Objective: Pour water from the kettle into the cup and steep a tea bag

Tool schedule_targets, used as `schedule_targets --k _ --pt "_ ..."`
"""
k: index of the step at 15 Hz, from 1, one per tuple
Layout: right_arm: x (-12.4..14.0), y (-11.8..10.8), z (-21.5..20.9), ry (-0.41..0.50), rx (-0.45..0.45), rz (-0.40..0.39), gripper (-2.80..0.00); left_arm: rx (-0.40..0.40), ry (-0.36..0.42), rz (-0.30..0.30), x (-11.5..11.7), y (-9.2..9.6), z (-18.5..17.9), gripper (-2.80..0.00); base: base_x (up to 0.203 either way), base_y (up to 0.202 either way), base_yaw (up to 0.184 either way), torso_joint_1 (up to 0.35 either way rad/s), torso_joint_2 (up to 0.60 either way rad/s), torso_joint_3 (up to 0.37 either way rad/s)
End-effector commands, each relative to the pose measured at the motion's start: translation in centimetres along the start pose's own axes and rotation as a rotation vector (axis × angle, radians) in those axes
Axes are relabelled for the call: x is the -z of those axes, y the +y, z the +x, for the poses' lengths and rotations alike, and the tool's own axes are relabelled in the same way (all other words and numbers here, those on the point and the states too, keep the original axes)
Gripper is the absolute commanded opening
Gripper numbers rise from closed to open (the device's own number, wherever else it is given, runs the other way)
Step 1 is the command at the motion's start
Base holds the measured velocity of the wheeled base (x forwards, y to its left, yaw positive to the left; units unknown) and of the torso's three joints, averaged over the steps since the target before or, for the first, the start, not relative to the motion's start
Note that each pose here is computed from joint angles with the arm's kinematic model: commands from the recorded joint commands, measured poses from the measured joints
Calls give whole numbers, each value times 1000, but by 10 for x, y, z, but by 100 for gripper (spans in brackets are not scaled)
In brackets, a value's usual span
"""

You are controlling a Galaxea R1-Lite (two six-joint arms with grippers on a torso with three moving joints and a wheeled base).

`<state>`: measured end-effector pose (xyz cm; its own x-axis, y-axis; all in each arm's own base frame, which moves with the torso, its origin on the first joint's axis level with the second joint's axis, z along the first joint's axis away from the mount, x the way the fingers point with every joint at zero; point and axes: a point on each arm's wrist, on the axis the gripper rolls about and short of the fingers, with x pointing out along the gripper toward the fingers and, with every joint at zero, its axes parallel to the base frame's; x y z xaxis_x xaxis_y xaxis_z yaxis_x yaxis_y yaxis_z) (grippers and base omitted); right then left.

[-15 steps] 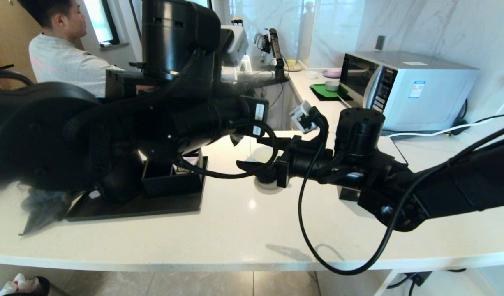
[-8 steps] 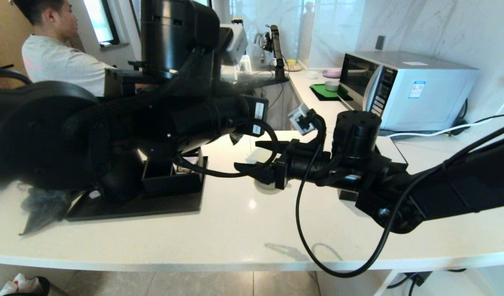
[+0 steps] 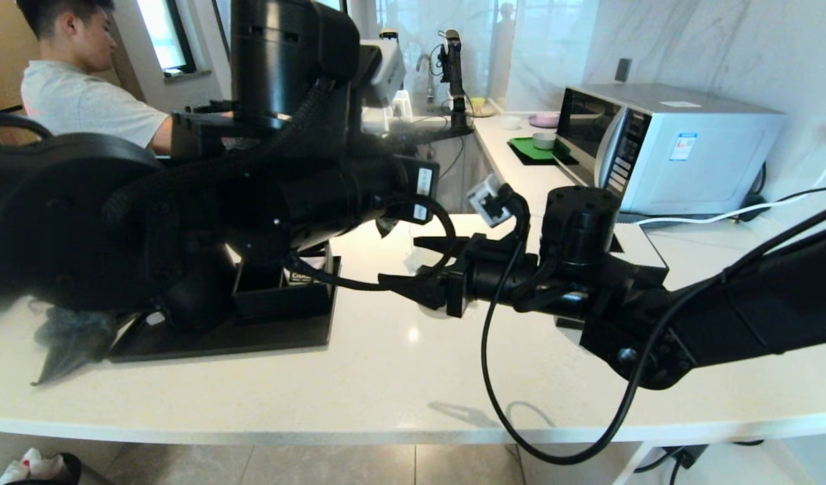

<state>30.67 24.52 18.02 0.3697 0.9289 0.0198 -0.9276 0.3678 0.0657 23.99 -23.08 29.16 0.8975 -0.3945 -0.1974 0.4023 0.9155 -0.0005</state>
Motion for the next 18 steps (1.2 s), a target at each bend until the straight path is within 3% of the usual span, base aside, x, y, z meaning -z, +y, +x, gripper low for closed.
schedule_targets --k 1,2,3,18 --pt "3 1 -2 -2 -3 0 0 -2 1 -1 0 0 0 -280 0 0 0 0 0 0" --pt "4 2 -3 0 -5 0 0 -2 1 -1 0 0 0 -280 0 0 0 0 0 0" --pt "5 3 -2 2 -8 3 -280 -2 0 0 0 0 0 -280 0 0 0 0 0 0" --pt "4 2 -2 -2 -2 1 -280 1 10 -1 3 -1 0 -280 0 0 0 0 0 0"
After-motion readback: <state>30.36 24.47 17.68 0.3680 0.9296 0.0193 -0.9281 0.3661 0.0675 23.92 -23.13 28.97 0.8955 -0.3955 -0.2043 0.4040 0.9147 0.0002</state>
